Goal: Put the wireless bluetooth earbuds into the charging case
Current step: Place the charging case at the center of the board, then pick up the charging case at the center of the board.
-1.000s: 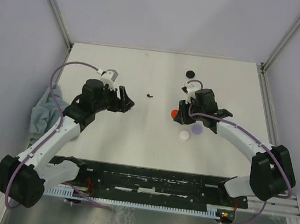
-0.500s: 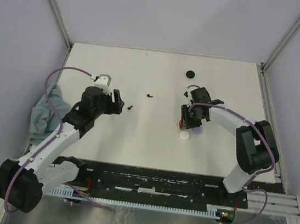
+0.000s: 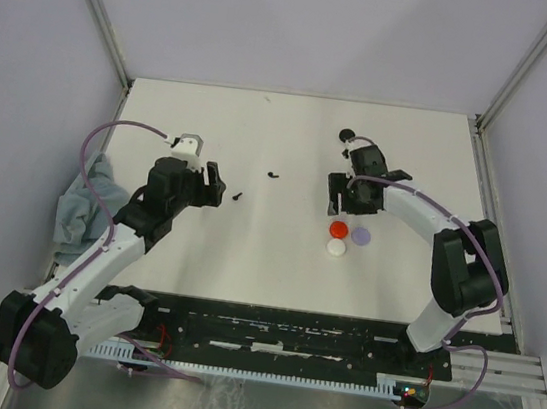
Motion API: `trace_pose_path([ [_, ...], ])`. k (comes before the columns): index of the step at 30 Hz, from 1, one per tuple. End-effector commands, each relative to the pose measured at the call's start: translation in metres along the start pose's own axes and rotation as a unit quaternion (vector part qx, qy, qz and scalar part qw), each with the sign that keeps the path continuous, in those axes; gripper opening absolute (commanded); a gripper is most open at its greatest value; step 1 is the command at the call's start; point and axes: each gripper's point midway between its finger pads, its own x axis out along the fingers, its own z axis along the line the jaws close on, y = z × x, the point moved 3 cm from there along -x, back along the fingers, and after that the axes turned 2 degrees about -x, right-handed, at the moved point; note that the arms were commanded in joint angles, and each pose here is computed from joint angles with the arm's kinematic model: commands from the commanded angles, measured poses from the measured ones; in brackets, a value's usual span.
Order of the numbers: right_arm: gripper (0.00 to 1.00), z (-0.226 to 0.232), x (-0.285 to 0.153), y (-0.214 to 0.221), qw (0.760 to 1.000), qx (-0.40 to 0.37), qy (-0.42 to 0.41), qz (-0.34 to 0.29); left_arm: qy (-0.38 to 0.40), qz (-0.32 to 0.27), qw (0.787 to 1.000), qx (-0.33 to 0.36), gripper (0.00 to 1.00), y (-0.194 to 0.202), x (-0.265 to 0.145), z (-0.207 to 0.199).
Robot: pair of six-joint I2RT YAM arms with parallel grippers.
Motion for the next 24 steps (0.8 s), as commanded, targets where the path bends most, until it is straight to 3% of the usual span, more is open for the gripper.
trace_pose_path([
  [1, 0.81, -0.007, -0.019, -0.088, 0.989, 0.000, 0.053, -0.140, -0.002, -0.046, 0.999, 0.015, 0.78, -0.020, -0.005, 0.001],
  [12, 0.88, -0.045, 0.028, -0.204, 0.953, 0.035, 0.165, -0.253, -0.014, -0.054, 0.998, 0.016, 0.79, -0.023, -0.008, 0.004],
  [24, 0.86, -0.068, 0.097, -0.248, 0.946, 0.075, 0.163, -0.271, -0.011, -0.034, 0.999, 0.021, 0.79, -0.014, -0.001, 0.003],
])
